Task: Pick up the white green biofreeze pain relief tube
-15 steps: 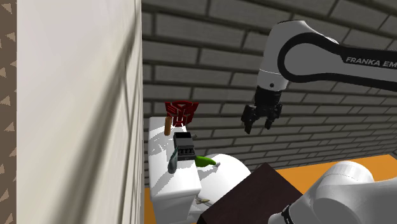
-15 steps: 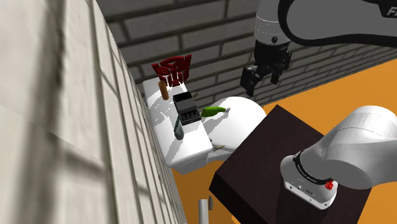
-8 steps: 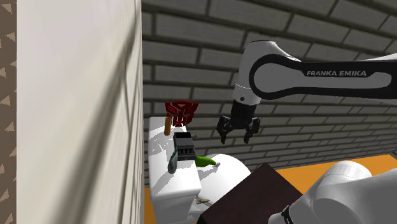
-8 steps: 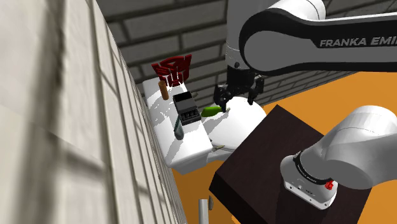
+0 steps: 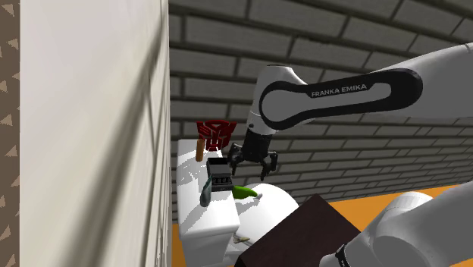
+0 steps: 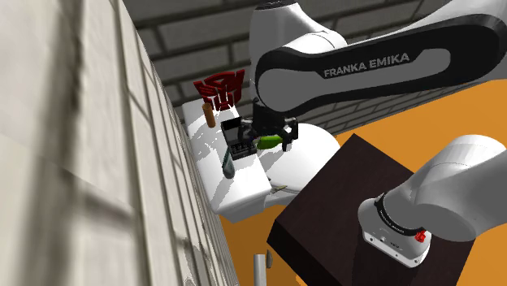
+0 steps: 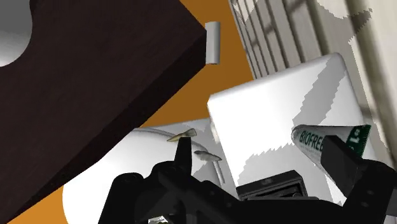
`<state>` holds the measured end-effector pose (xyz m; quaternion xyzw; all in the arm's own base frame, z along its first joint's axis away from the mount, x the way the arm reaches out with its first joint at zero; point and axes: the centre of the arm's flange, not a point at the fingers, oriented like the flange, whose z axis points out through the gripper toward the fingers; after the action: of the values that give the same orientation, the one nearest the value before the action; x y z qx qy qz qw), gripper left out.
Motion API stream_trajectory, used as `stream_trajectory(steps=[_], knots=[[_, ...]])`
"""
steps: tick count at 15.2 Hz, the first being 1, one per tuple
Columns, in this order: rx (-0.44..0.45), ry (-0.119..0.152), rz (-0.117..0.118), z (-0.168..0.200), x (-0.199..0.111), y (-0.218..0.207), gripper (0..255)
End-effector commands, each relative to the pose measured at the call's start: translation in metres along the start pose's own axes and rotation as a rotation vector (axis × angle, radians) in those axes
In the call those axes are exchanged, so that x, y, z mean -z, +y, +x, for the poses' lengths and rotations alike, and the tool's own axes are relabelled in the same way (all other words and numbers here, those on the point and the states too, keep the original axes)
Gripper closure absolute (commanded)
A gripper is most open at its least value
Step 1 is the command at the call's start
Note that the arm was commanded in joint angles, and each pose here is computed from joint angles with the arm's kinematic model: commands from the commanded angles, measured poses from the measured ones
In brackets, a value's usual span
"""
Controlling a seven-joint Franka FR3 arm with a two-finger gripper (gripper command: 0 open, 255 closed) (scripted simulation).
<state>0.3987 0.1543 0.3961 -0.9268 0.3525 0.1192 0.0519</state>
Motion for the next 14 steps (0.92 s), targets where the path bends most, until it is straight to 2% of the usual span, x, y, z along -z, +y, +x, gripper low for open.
stream_trajectory(steps=[1, 10, 14], knots=[[-0.062, -0.011, 0.022, 0.004, -0.014, -0.022, 0], [-0.323, -0.055, 0.113, 0.043, -0.071, -0.106, 0], [-0.333, -0.057, 0.117, 0.049, -0.088, -0.109, 0]])
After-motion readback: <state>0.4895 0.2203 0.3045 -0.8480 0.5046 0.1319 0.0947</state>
